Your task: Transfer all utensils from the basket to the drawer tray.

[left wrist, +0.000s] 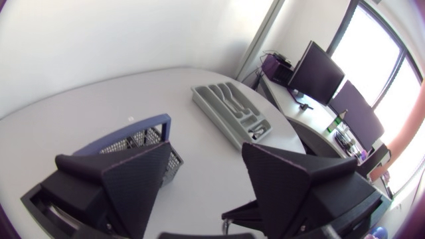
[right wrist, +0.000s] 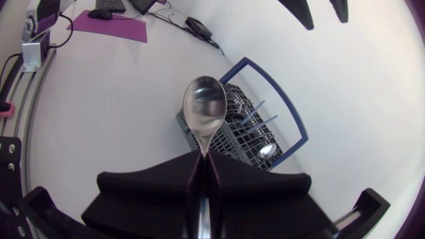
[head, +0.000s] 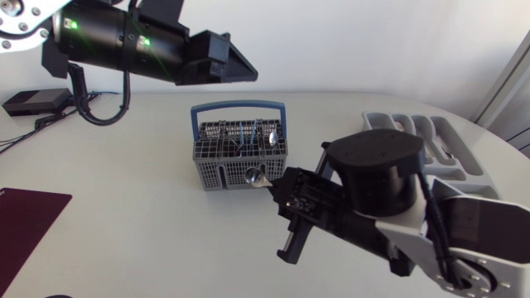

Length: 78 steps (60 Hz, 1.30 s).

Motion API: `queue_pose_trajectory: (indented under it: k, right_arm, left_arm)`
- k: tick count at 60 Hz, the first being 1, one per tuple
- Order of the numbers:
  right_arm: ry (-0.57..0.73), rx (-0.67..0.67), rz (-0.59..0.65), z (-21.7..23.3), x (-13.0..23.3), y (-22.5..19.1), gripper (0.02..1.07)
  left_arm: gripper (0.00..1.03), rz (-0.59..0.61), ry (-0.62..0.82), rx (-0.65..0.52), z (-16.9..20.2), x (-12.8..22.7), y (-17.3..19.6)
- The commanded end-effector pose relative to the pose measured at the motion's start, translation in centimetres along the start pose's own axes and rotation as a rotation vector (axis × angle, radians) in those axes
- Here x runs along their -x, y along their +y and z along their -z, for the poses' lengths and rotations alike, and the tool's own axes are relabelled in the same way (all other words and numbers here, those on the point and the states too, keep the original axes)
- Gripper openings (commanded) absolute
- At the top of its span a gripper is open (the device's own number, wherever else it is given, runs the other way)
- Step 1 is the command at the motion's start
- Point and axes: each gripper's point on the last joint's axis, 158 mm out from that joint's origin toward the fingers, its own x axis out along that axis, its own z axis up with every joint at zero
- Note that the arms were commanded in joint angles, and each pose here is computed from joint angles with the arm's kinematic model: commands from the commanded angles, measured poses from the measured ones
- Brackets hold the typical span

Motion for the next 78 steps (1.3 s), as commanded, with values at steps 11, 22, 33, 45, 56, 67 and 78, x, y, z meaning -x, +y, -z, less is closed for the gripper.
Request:
queue_pose_trajectory:
  k: [11,22,33,45,56,67,78]
  right_arm:
    - [0.047,-0.142,-0.035,5.4,3.1,-3.8,0.08]
    - [0.110,-0.167,-0.043,10.9,5.4,-6.9,0.08]
    - [0.171,-0.180,-0.048,16.4,7.5,-9.5,0.08]
    - [0.249,-0.177,-0.092,22.7,9.3,-11.1,0.08]
    - [0.312,-0.134,-0.085,27.8,10.9,-13.4,0.08]
    - [0.376,-0.117,-0.102,32.5,12.2,-15.6,0.08]
    - [0.464,-0.072,-0.091,37.4,13.8,-18.5,0.08]
  left_arm:
    - [0.89,-0.154,-0.028,-0.052,-0.3,1.0,3.7]
    - [0.89,-0.225,0.041,-0.082,2.6,0.2,5.6]
    - [0.89,-0.265,0.101,-0.117,5.1,-0.4,6.4]
    - [0.89,-0.283,0.164,-0.161,7.6,-1.0,6.2]
    - [0.89,-0.307,0.214,-0.207,9.6,-1.7,6.0]
    - [0.89,-0.322,0.241,-0.229,10.8,-2.0,5.9]
    - [0.89,-0.333,0.262,-0.250,11.8,-2.1,5.7]
